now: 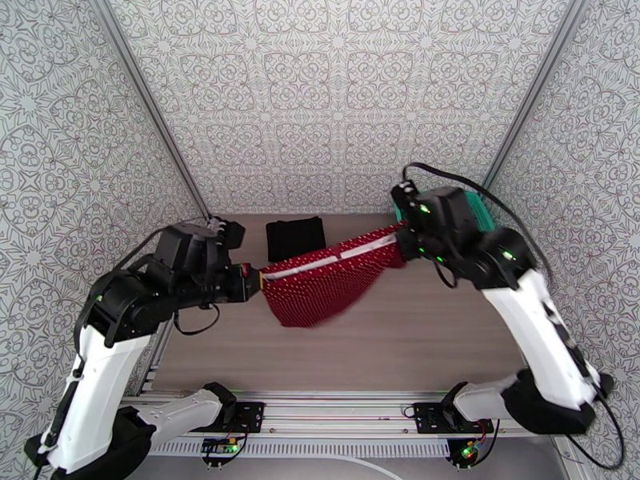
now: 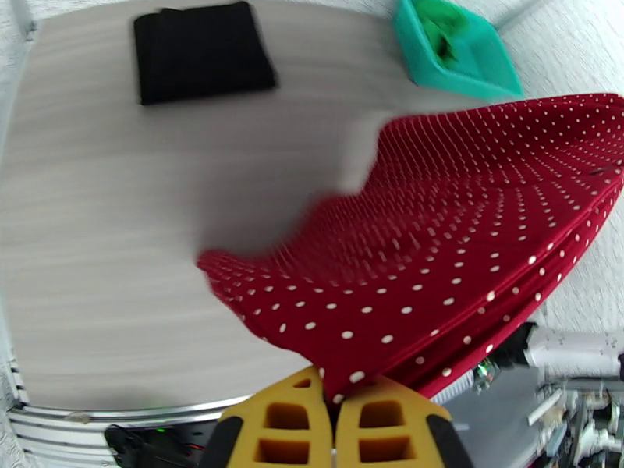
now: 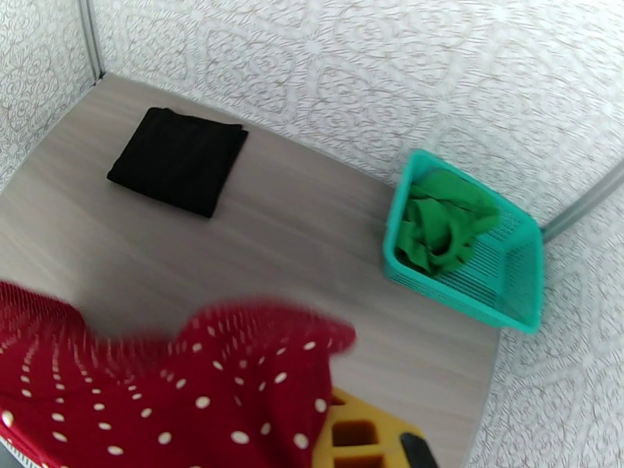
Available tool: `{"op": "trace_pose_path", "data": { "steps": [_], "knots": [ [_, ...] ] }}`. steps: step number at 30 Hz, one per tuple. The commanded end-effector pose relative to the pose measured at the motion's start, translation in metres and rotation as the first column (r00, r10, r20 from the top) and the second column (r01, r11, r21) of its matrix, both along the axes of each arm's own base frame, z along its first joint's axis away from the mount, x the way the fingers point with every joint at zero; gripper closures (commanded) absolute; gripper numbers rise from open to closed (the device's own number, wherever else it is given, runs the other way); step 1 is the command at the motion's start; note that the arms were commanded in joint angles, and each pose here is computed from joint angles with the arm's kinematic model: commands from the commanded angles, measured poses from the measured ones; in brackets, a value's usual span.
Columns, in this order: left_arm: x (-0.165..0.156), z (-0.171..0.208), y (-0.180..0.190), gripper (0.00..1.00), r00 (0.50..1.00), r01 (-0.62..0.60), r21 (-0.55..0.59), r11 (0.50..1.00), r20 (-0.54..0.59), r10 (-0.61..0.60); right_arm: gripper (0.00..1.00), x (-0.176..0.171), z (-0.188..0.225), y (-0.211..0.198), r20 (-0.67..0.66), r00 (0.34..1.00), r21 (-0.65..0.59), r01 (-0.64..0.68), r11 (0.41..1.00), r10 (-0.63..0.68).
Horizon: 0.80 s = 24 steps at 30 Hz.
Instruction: Fold and stack the mixed laundry pile
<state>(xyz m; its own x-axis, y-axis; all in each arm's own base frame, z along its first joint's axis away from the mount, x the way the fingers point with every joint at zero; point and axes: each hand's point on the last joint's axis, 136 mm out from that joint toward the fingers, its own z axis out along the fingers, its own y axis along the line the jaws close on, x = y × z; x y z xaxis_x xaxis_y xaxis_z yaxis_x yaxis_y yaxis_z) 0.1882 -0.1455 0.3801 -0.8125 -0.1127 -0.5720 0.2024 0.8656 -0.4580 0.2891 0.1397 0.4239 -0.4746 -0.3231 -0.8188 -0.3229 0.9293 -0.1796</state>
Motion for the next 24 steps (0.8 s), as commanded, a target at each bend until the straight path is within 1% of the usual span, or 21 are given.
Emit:
{"op": "trace_pose_path", "data": {
  "steps": [1,4,9,11,12,15,17,18,20,22,24],
  "knots": [
    [-0.005,0.001,0.020,1.00,0.996,-0.091,0.021,0.996,0.019,0.091,1.00,0.015,0.003,-0.032,0.064,0.986,-0.082,0.157,0.984,-0.152],
    [0.006,0.009,0.024,1.00,0.992,-0.113,0.041,0.993,0.054,0.111,1.00,0.036,-0.006,-0.015,0.036,0.991,-0.098,0.134,0.986,-0.131],
    [0.042,0.018,0.040,1.00,0.983,-0.172,0.070,0.983,0.071,0.167,1.00,0.085,-0.023,0.033,-0.017,0.997,-0.098,0.067,0.993,-0.069],
    [0.057,0.022,0.056,1.00,0.972,-0.226,0.085,0.970,0.082,0.219,1.00,0.103,-0.022,0.054,-0.028,0.999,-0.071,0.027,0.997,-0.029],
    [0.065,0.024,0.070,1.00,0.961,-0.271,0.093,0.958,0.088,0.263,1.00,0.114,-0.026,0.070,-0.042,0.999,-0.051,-0.004,0.999,0.002],
    [0.077,0.037,0.113,1.00,0.916,-0.396,0.117,0.911,0.120,0.383,1.00,0.138,-0.017,0.119,-0.026,0.991,0.073,-0.125,0.989,0.127],
    [0.079,0.056,0.139,1.00,0.876,-0.473,0.111,0.874,0.163,0.454,1.00,0.148,0.000,0.152,0.036,0.976,0.189,-0.220,0.957,0.217],
    [0.078,0.063,0.150,1.00,0.855,-0.510,0.111,0.853,0.178,0.488,1.00,0.151,0.011,0.169,0.078,0.961,0.253,-0.275,0.928,0.264],
    [0.073,0.082,0.165,1.00,0.813,-0.567,0.113,0.816,0.237,0.532,1.00,0.153,0.038,0.193,0.173,0.934,0.360,-0.357,0.862,0.314],
    [0.065,0.099,0.172,1.00,0.777,-0.604,0.099,0.791,0.294,0.556,1.00,0.153,0.059,0.209,0.250,0.906,0.433,-0.421,0.797,0.342],
    [0.057,0.105,0.175,1.00,0.754,-0.626,0.082,0.776,0.316,0.576,1.00,0.150,0.068,0.216,0.292,0.888,0.466,-0.456,0.758,0.355]
  ]
}}
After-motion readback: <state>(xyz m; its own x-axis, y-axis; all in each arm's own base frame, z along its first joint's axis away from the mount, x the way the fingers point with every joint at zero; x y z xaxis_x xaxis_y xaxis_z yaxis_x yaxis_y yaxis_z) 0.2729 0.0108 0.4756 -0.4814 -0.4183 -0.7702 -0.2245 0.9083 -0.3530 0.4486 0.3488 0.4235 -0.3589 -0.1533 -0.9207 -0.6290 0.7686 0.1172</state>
